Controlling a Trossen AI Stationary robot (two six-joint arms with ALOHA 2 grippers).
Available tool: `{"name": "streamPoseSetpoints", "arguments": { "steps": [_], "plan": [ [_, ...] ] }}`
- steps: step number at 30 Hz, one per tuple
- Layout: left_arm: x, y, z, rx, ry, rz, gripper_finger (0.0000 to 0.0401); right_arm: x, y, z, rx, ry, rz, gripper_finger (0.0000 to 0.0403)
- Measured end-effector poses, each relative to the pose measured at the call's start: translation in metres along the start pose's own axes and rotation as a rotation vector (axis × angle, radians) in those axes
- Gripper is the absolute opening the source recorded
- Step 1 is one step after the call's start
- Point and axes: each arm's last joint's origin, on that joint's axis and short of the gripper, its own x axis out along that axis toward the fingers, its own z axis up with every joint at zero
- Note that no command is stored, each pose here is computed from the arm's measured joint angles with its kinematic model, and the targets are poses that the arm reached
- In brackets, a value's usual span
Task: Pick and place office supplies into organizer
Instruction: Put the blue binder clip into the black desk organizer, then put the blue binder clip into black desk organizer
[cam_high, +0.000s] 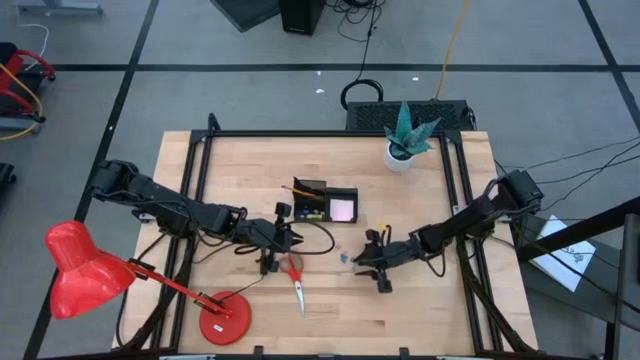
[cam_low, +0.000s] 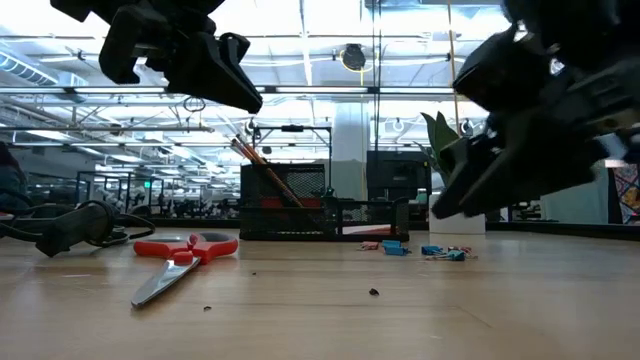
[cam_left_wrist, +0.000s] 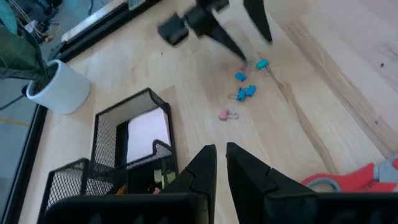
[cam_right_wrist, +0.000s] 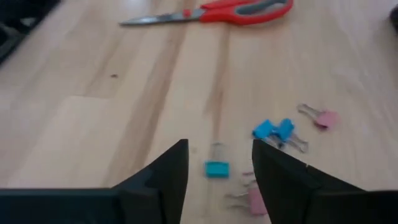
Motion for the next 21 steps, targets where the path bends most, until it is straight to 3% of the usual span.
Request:
{"name": "streamPoseSetpoints", "arguments": {
  "steps": [6,21],
  "plan": [
    [0.0,0.0,0.0,-0.007,0.004,-0.004,0.0047,0.025,0.004,0.0,0.008,0.092,0.024,0.0151],
    [0.0,-0.001,-0.002,-0.009,0.021,-0.015,0.0047,0.018,0.003,0.008,-0.005,0.091,0.0,0.0157]
  ]
}}
